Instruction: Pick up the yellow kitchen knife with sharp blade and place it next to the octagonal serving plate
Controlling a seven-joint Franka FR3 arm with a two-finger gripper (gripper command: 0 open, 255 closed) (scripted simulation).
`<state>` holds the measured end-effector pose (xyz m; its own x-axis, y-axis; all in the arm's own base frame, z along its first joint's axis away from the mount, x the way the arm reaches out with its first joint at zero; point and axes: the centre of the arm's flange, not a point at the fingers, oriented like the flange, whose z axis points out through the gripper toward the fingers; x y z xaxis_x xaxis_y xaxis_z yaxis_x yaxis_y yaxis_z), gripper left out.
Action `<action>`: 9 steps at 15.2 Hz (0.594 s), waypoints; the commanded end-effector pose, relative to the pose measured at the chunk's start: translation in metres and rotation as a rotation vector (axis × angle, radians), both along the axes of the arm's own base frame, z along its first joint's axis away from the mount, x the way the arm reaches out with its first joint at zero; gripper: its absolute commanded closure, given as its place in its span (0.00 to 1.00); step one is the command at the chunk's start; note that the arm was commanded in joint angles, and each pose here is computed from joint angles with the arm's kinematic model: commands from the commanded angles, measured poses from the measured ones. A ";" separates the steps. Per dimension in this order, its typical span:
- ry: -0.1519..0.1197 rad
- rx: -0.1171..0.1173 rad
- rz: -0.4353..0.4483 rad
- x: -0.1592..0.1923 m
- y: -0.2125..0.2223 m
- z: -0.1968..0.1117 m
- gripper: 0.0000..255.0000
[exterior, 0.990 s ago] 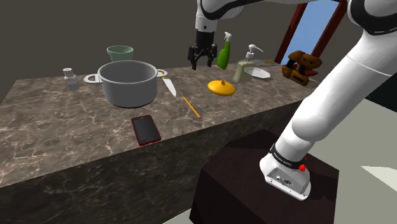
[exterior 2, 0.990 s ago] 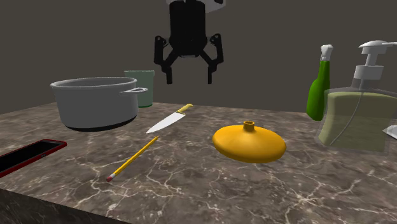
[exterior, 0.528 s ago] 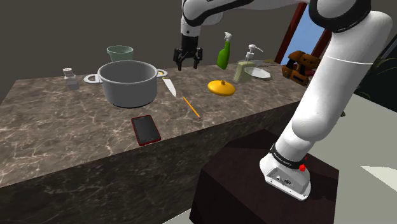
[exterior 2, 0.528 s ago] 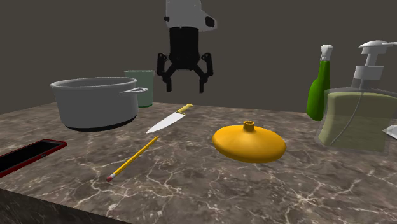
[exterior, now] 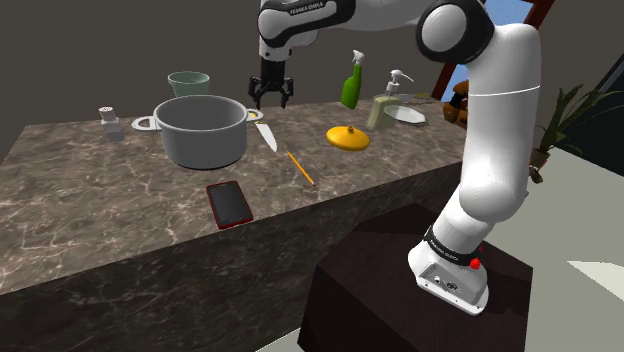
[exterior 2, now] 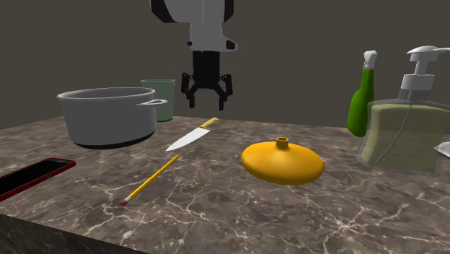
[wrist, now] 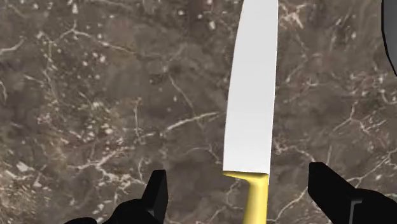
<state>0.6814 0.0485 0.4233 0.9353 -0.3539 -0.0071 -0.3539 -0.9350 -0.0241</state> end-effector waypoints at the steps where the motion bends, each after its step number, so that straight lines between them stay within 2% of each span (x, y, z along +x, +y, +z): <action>1: -0.007 0.004 -0.023 0.022 0.002 -0.006 0.00; 5: -0.020 0.013 -0.067 0.070 0.000 -0.021 0.00; 9: -0.020 0.013 -0.070 0.074 0.001 -0.038 0.00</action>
